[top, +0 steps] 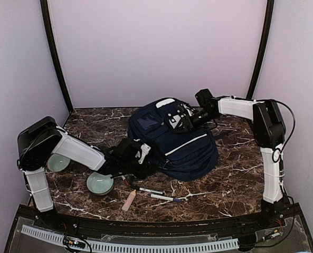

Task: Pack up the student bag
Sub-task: Adjust the student bag at the center of the board, then hold the largest pocket of the student bag.

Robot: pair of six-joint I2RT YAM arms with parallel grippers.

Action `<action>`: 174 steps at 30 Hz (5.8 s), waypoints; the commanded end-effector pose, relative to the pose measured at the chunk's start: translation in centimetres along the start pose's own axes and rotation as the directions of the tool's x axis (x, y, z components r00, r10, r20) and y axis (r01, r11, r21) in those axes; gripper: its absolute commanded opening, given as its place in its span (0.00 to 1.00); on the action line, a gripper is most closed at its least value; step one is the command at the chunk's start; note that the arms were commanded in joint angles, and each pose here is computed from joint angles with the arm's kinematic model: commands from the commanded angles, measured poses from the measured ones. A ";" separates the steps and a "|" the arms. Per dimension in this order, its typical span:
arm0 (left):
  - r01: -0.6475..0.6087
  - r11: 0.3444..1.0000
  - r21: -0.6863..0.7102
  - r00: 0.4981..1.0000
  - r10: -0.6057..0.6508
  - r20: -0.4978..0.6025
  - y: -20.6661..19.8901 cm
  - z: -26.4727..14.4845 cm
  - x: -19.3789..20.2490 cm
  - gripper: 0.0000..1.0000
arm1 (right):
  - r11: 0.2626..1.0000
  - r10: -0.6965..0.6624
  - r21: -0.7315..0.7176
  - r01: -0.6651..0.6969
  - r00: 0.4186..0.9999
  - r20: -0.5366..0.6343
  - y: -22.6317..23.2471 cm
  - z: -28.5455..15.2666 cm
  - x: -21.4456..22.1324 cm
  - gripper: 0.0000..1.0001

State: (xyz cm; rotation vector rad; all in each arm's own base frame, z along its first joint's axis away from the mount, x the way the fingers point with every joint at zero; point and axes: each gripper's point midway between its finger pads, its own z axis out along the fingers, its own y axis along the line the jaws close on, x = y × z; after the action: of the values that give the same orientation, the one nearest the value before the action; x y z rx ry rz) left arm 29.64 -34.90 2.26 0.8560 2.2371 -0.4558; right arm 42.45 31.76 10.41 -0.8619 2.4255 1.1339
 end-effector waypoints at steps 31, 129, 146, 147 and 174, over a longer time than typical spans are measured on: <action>-0.115 0.991 0.066 0.993 0.114 0.021 -0.3 -4.0 -1.2 0.00 | 0.974 0.146 0.189 -0.127 0.985 -0.094 -7.6 2.7 5.3 0.47; -0.665 0.734 0.141 0.747 0.657 0.105 -9.9 -0.5 -10.0 0.49 | 0.900 -0.393 0.140 0.413 0.907 -0.150 6.0 -9.4 18.7 0.50; -0.672 0.717 0.187 0.741 0.656 0.145 -9.5 5.0 -9.3 0.38 | 0.958 -0.259 0.096 0.271 0.958 -0.123 4.6 -9.0 19.4 0.50; -0.672 0.718 0.181 0.741 0.656 0.148 -9.4 5.3 -9.4 0.36 | 0.958 -0.257 0.102 0.270 0.959 -0.121 4.5 -9.1 19.2 0.50; -0.357 0.878 0.320 0.898 0.228 0.376 -14.7 7.0 -19.0 0.00 | 0.839 -0.194 0.479 0.256 0.965 -0.176 -0.5 -13.2 18.5 0.54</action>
State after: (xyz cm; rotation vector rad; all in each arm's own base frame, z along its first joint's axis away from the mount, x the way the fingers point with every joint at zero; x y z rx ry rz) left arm 32.44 -54.83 6.34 1.3923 1.7739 -0.6654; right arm 26.52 15.53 8.49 -1.1016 2.4461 0.4813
